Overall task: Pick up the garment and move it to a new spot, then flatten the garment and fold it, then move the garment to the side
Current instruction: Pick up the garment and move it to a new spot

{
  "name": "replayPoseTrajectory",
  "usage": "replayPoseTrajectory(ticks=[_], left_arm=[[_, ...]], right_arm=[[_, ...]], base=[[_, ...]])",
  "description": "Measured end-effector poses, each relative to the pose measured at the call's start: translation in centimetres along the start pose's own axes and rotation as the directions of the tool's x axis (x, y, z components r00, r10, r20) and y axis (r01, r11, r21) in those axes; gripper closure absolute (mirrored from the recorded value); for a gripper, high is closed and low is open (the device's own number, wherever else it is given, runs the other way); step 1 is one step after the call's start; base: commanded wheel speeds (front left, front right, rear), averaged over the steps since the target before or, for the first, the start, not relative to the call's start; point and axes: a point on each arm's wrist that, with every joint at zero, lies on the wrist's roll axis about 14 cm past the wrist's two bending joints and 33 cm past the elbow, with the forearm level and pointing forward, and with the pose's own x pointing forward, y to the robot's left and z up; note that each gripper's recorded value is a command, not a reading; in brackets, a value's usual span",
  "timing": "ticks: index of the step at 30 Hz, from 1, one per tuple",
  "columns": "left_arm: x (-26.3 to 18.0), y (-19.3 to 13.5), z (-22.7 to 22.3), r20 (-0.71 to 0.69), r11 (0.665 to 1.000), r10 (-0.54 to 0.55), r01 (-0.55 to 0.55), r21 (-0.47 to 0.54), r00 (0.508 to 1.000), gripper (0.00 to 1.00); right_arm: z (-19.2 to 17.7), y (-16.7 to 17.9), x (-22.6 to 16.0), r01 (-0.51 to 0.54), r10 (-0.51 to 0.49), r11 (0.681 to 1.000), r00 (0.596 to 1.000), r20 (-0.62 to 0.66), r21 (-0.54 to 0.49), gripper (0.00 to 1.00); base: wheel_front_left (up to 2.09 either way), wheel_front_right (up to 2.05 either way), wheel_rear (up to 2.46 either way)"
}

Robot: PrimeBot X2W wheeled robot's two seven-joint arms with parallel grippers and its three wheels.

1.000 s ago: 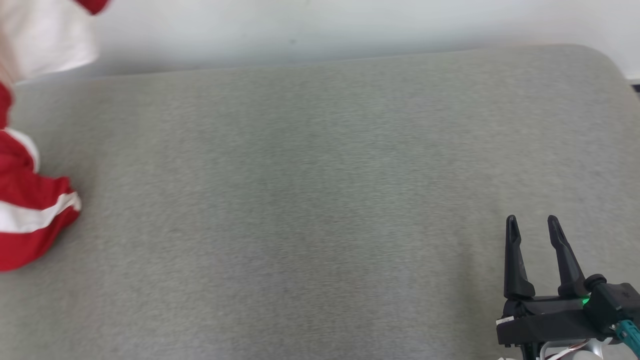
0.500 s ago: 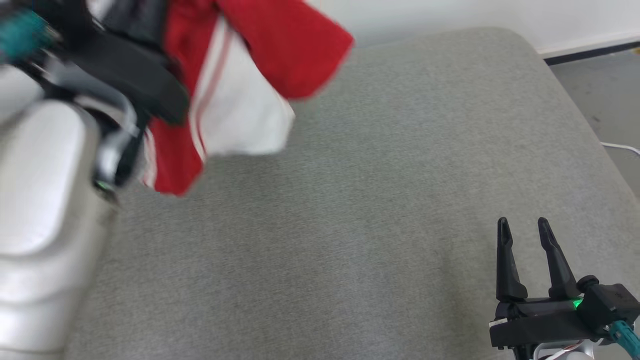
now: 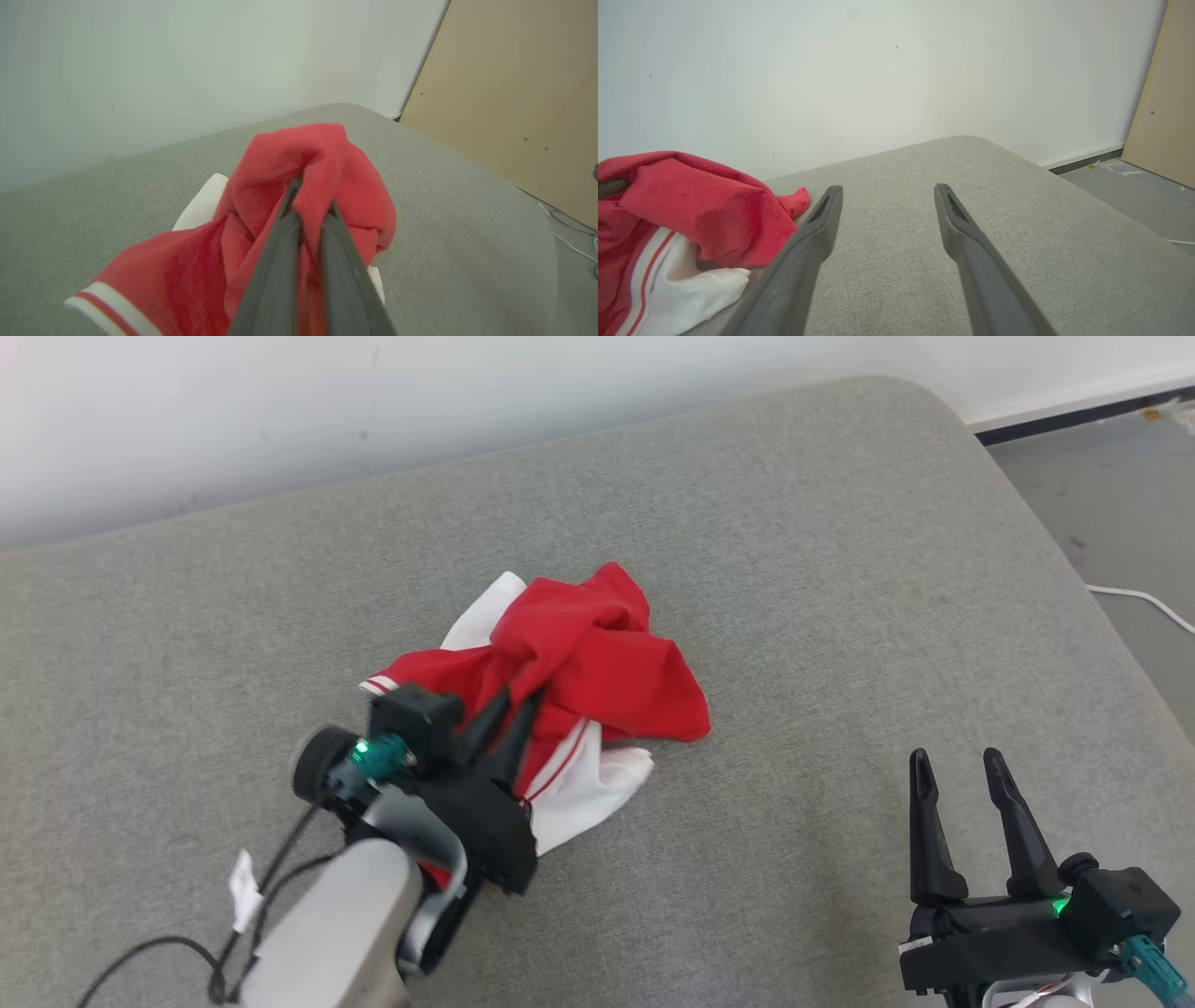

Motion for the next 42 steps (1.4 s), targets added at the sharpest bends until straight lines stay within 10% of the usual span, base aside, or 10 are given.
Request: replayPoseTrajectory(ticks=[2,18,34,42], left_arm=[[-0.5,-0.8,-1.2,-0.018,1.0,-0.01,0.009,-0.019,1.0,0.0],[-6.7,5.8,6.3,0.268,0.965,0.244,-0.26,0.025,0.932,0.0],[-24.7,13.6,8.7,0.387,0.711,0.629,-0.7,0.063,0.674,0.0],[-28.6,12.9,5.9,0.33,0.667,0.682,-0.74,0.084,0.652,0.0]], right_arm=[[-0.1,0.3,0.1,-0.009,0.009,1.0,1.0,-0.002,0.003,0.0],[0.5,5.3,1.4,-0.158,0.158,0.987,0.987,0.031,0.02,0.0],[1.4,10.8,1.1,-0.322,0.321,0.947,0.945,0.061,0.002,0.0],[0.9,12.3,0.3,-0.369,0.369,0.929,0.928,0.043,-0.016,0.0]], base=[[0.0,0.0,0.0],[0.0,0.0,0.0],[0.0,0.0,0.0],[0.0,0.0,0.0]])
